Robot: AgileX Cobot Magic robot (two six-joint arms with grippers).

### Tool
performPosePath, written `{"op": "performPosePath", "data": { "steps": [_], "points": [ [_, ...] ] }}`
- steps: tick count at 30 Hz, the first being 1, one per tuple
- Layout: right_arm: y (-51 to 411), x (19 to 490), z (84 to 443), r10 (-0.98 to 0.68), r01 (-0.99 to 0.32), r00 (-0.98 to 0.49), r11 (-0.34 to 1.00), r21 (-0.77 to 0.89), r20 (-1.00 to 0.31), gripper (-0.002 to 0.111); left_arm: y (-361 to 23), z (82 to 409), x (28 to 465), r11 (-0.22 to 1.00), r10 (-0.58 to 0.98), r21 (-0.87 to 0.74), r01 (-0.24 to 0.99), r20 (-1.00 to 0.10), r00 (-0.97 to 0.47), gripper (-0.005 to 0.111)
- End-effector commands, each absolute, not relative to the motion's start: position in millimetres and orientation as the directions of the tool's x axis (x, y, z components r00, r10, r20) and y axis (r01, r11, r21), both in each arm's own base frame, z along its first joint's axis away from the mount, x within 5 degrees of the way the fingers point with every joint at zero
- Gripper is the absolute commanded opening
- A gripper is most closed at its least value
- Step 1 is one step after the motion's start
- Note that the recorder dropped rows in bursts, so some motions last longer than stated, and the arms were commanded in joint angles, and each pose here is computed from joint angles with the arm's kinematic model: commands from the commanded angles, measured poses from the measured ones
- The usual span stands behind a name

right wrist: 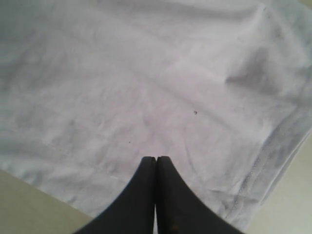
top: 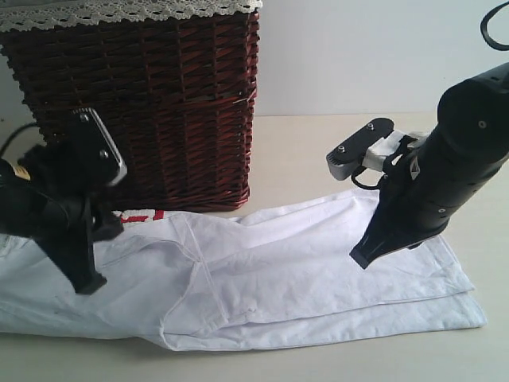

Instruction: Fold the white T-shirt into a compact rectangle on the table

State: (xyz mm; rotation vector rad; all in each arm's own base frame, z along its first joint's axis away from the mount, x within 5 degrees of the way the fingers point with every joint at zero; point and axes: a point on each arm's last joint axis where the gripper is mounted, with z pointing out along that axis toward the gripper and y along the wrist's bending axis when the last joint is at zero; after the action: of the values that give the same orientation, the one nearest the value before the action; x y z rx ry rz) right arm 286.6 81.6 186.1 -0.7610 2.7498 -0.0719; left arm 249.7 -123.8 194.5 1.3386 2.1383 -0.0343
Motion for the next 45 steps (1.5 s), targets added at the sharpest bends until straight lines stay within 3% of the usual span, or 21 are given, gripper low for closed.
{"op": "performPosePath", "data": {
  "steps": [1,7,11,15,21,26,31,36,43,45],
  "points": [
    [82,288,190,-0.503,-0.49,-0.816,0.863,-0.122,-0.284,0.0,-126,167,240,0.492,0.812,0.105,0.864,-0.413,-0.412,0.0],
    [82,286,189,-0.504,-0.491,-0.822,0.863,-0.119,-0.266,0.0,-132,136,250,0.609,0.726,0.017,0.793,-0.416,-0.548,0.0],
    [82,286,189,-0.506,-0.492,-0.821,0.862,-0.119,-0.266,0.0,-131,126,260,0.611,0.737,0.099,0.785,-0.432,-0.52,0.0],
    [82,286,189,-0.506,-0.492,-0.821,0.862,-0.119,-0.266,0.0,-128,130,276,0.668,0.699,0.227,0.708,-0.516,-0.495,0.0],
    [82,288,190,-0.506,-0.492,-0.815,0.862,-0.124,-0.283,0.0,-131,144,289,0.676,0.689,0.285,0.679,-0.57,-0.447,0.0],
    [82,287,190,-0.506,-0.492,-0.817,0.862,-0.123,-0.276,0.0,-130,159,303,0.727,0.647,0.366,0.581,-0.649,-0.401,0.0],
    [81,284,189,-0.508,-0.495,-0.827,0.861,-0.118,-0.24,0.0,-109,167,303,0.846,0.486,0.205,0.492,-0.676,-0.554,0.0],
    [80,282,188,-0.508,-0.495,-0.832,0.861,-0.113,-0.224,0.0,-54,169,303,0.957,0.179,-0.07,0.281,-0.621,-0.763,0.0],
    [80,281,188,-0.502,-0.491,-0.838,0.865,-0.105,-0.215,0.0,22,169,290,0.916,-0.164,-0.399,0.038,-0.46,-0.873,0.0],
    [80,281,188,-0.5,-0.49,-0.84,0.866,-0.102,-0.21,0.0,29,174,286,0.856,-0.221,-0.515,0.045,-0.444,-0.868,0.0]
  ]
}}
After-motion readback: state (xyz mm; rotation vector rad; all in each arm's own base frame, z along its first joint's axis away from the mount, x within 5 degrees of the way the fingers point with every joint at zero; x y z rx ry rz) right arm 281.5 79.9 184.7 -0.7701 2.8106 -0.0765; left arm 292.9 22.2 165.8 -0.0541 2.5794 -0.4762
